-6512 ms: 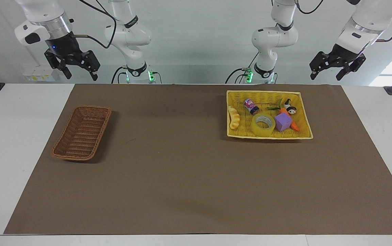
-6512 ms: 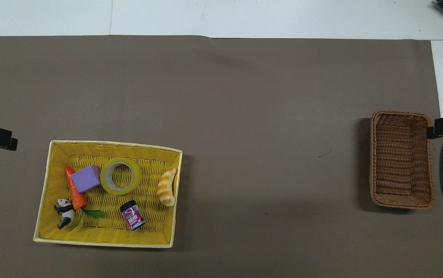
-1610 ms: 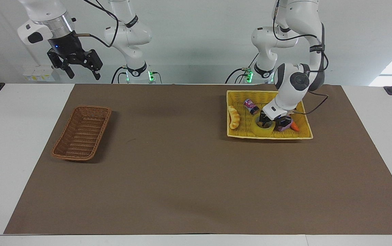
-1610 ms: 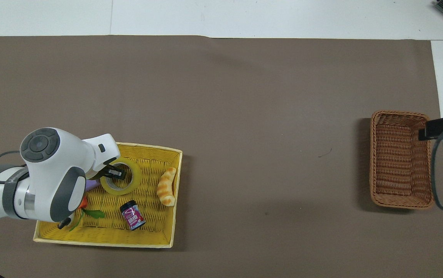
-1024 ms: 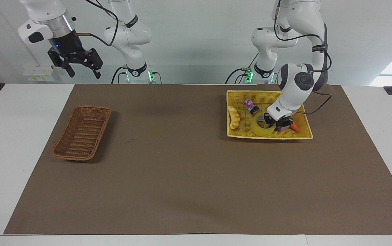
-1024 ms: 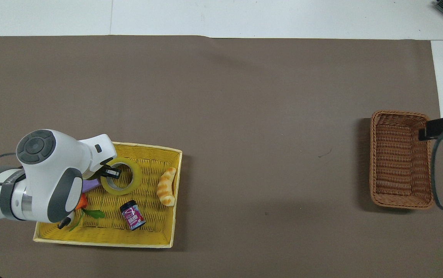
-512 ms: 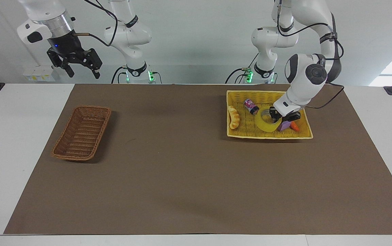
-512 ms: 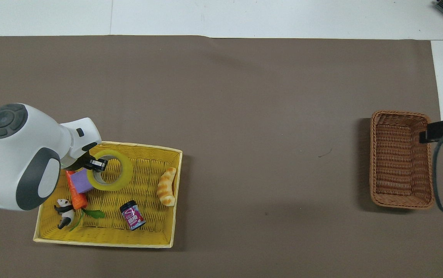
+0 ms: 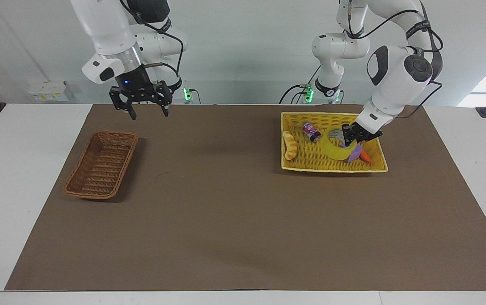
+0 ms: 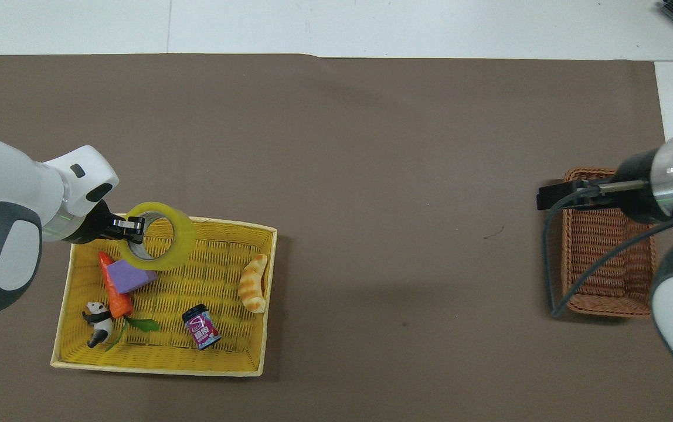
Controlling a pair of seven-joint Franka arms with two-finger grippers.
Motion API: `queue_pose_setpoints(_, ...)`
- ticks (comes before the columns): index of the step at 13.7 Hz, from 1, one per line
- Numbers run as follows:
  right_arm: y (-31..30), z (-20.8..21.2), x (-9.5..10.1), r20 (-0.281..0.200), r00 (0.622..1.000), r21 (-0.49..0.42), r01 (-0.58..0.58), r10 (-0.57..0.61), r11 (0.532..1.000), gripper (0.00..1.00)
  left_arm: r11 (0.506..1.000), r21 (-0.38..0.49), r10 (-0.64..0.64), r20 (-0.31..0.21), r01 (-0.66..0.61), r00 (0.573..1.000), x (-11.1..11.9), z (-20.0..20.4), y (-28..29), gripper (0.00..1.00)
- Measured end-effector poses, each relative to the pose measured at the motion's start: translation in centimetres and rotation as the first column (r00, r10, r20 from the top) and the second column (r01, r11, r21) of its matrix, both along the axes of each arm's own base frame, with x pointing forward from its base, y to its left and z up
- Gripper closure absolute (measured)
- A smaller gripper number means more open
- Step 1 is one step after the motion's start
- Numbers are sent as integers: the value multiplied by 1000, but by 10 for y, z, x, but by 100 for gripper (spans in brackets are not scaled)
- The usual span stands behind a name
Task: Move tape to another basket
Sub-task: 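Carry the tape with the left gripper while the right gripper approaches it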
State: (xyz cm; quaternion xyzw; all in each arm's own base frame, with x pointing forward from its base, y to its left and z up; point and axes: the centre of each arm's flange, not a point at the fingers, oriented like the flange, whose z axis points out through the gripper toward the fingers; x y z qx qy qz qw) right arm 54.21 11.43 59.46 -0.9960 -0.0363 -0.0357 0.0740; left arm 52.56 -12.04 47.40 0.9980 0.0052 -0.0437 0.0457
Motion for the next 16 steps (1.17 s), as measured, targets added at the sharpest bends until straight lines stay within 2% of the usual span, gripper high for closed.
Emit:
queue_pose_setpoints(2, 37, -20, 6, -7, 1000, 40, 0, 0, 999, 0, 999, 4, 48, 1, -48, 999, -10, 7, -45, 78)
queue_pose_setpoints(3, 53, -29, 7, -28, 999, 76, 28, -26, 997, 0, 997, -1, 74, -5, -74, 997, -16, 8, -66, 78)
queue_pose_setpoints(6, 102, -56, 7, -146, 985, 225, 123, -91, 967, 0, 993, -57, 102, -46, -105, 994, -40, 11, -124, 78)
queue_pose_setpoints(9, 132, -81, 10, -223, 966, 389, 209, -128, 897, 0, 983, -146, 103, -59, -111, 993, -54, 17, -161, 78)
queue_pose_setpoints(12, 136, -100, 4, -313, 939, 488, 289, -144, 823, 0, 974, -179, 135, -38, -140, 990, -69, 24, -195, 78)
queue_pose_setpoints(14, 135, -105, -4, -334, 937, 564, 289, -107, 773, 0, 968, -200, 153, -15, -153, 988, -75, 29, -212, 78)
queue_pose_setpoints(16, 129, -114, -13, -308, 950, 608, 240, -54, 757, 0, 960, -224, 174, 8, -168, 985, -77, 34, -222, 78)
